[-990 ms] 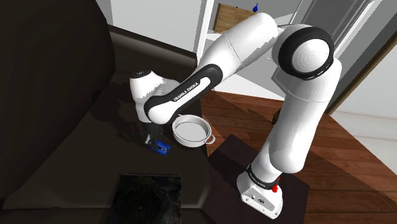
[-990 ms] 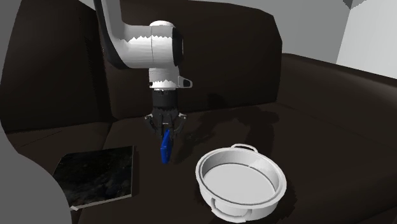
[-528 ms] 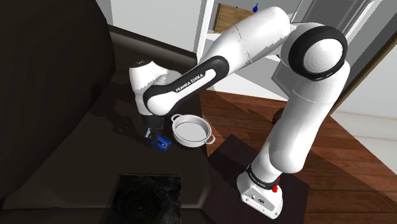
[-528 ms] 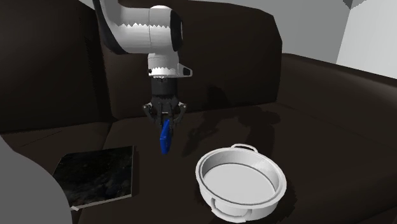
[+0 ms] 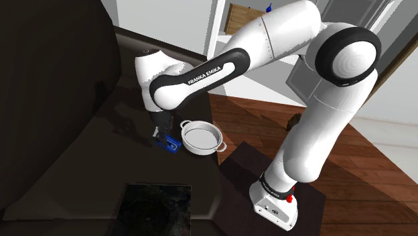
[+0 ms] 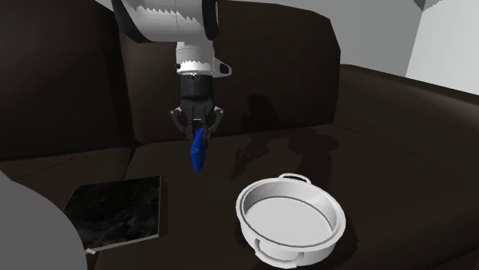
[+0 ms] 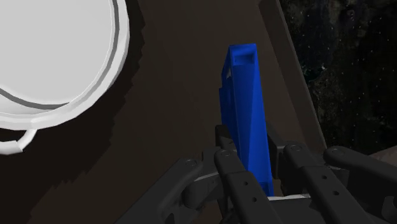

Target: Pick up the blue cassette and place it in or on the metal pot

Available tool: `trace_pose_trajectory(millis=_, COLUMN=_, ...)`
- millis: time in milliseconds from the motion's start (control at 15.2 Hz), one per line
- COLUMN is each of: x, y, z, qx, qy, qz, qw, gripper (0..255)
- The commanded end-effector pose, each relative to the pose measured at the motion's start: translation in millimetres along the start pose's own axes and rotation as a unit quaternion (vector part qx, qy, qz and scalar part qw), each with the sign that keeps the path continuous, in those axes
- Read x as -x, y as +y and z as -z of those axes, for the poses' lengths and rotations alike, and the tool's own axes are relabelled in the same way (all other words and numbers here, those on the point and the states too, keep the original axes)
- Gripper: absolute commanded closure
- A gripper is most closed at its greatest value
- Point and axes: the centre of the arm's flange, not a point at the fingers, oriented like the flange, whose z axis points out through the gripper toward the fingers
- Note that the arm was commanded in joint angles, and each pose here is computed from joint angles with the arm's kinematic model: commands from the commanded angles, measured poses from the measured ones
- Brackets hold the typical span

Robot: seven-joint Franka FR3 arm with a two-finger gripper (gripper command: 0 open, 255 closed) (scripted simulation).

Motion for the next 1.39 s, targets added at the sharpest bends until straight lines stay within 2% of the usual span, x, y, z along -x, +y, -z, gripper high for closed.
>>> trace_pose_trajectory(millis=0, x=2, y=1, z=7, qx=0.0, qy=0.0, qz=0.0, qw=1.0, gripper=255)
trace_pose_trajectory(millis=1122, x=105, y=204, z=-17, qx=0.0, qy=0.0, qz=0.0, qw=1.0, gripper=255)
trace_pose_trajectory(millis=1320, x=102, y=204, z=-33, qx=0.0, qy=0.0, qz=0.0, qw=1.0, gripper=255)
